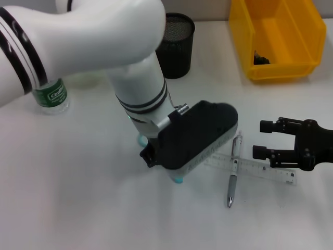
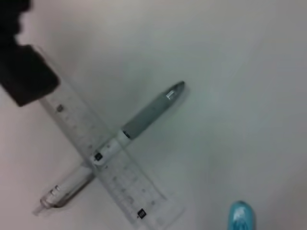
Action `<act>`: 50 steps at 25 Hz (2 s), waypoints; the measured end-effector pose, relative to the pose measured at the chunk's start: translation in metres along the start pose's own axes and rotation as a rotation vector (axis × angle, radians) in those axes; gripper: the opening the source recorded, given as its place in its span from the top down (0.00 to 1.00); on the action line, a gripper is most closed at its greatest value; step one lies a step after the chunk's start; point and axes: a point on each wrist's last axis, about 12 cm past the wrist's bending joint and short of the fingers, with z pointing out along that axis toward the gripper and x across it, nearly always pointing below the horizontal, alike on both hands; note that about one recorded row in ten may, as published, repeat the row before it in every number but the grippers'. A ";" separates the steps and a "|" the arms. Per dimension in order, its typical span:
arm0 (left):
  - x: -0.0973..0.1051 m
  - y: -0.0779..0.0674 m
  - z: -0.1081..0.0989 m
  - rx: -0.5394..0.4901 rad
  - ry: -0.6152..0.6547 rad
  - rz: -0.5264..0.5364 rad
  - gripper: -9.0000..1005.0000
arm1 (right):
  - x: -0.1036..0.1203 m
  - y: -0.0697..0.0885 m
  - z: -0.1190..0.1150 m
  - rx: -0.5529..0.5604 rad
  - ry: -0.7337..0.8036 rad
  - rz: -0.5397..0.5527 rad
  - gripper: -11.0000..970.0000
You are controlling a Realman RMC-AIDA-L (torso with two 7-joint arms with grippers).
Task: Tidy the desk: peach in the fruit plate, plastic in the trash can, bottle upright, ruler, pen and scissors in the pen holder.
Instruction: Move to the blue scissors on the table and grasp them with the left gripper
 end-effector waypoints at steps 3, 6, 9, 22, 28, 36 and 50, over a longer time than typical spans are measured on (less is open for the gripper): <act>0.001 0.000 -0.001 -0.007 -0.021 -0.030 0.83 | 0.000 0.000 0.000 0.000 0.000 -0.001 0.19; 0.002 -0.001 0.000 -0.003 -0.002 -0.057 0.85 | -0.001 0.000 -0.001 -0.006 -0.001 -0.003 0.19; 0.001 -0.001 -0.004 0.005 0.029 -0.063 0.88 | -0.001 0.001 -0.001 -0.012 -0.002 -0.003 0.19; -0.008 -0.002 0.000 0.038 0.079 0.053 0.69 | 0.001 0.004 0.000 -0.023 -0.008 0.018 0.19; -0.009 -0.004 0.004 0.032 0.078 0.076 0.69 | 0.002 0.005 0.001 -0.028 -0.011 0.023 0.19; -0.013 -0.004 0.006 0.039 0.066 0.099 0.70 | 0.003 0.006 0.002 -0.031 -0.013 0.026 0.19; -0.015 -0.003 0.008 0.030 0.057 0.113 0.70 | 0.002 0.006 0.003 -0.035 -0.014 0.019 0.19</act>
